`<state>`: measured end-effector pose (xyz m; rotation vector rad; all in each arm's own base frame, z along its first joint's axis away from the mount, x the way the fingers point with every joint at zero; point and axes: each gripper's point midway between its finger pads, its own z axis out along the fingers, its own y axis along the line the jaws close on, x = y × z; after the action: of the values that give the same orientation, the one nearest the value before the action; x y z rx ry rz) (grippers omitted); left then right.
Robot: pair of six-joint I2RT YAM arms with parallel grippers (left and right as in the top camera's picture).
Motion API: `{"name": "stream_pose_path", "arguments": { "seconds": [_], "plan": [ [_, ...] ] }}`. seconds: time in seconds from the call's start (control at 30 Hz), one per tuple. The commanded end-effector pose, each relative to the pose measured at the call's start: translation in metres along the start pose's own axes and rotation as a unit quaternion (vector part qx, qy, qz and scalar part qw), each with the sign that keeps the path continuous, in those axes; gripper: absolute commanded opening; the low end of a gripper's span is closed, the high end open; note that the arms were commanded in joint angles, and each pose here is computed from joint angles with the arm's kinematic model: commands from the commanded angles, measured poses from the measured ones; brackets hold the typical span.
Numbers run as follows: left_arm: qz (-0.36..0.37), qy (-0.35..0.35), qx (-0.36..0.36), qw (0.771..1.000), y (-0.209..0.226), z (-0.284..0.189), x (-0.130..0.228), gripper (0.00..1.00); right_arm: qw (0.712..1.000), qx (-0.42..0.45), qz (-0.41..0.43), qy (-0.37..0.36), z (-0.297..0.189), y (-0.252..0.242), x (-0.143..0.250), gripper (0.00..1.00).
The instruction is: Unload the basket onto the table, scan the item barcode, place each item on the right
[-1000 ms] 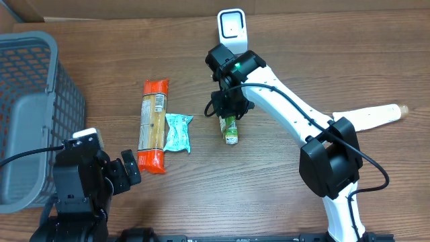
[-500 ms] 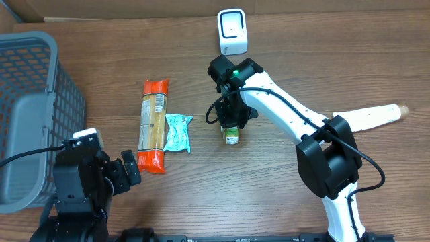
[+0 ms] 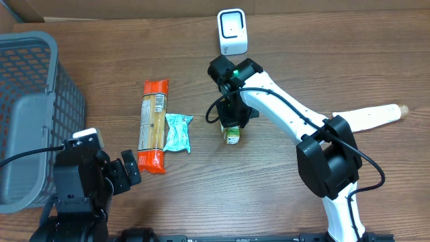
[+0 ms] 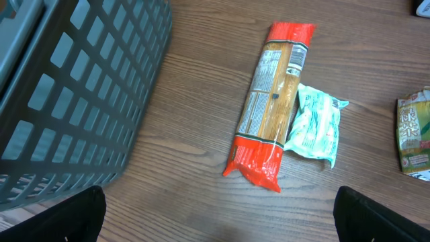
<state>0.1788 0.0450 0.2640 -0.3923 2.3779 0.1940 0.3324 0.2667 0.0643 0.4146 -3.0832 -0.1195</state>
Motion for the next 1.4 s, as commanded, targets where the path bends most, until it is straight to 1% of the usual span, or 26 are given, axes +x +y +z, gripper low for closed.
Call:
{"name": "stream_pose_path", "arguments": {
  "seconds": [0.0, 0.1, 0.17, 0.3, 0.57, 1.0, 1.2, 1.37],
  "plan": [
    [-0.007, -0.003, -0.01, 1.0, 0.004, 0.0, 0.0, 1.0, 1.0, 0.005, 0.005, -0.012, -0.007, -0.006, -0.004, 0.04],
    [-0.007, -0.003, -0.009, 1.0, 0.004, 0.0, 0.0, 0.99, 1.0, 0.004, 0.005, -0.016, -0.009, -0.006, -0.006, 0.04],
    [-0.007, -0.003, -0.01, 1.0, 0.004, 0.0, 0.0, 1.0, 1.0, 0.0, -0.009, -0.026, -0.017, -0.004, -0.012, 0.04],
    [-0.007, -0.003, -0.01, 1.0, 0.004, 0.0, 0.0, 0.99, 0.999, -0.006, -0.01, -0.043, -0.031, 0.001, -0.019, 0.04],
    [-0.007, -0.003, -0.01, 1.0, 0.004, 0.0, 0.0, 1.0, 0.999, -0.007, -0.009, -0.044, -0.029, 0.002, -0.02, 0.04],
    [-0.007, -0.003, -0.01, 1.0, 0.004, 0.0, 0.0, 0.99, 1.0, -0.003, -0.007, -0.027, 0.002, -0.002, -0.011, 0.04],
    [-0.007, -0.003, -0.01, 1.0, 0.004, 0.0, 0.0, 0.99, 0.999, -0.05, -0.008, -0.009, 0.03, 0.01, -0.001, 0.04],
    [-0.007, -0.003, -0.01, 1.0, 0.004, 0.0, 0.0, 1.0, 0.999, -0.051, -0.001, 0.004, 0.045, 0.007, 0.008, 0.04]
  ]
}}
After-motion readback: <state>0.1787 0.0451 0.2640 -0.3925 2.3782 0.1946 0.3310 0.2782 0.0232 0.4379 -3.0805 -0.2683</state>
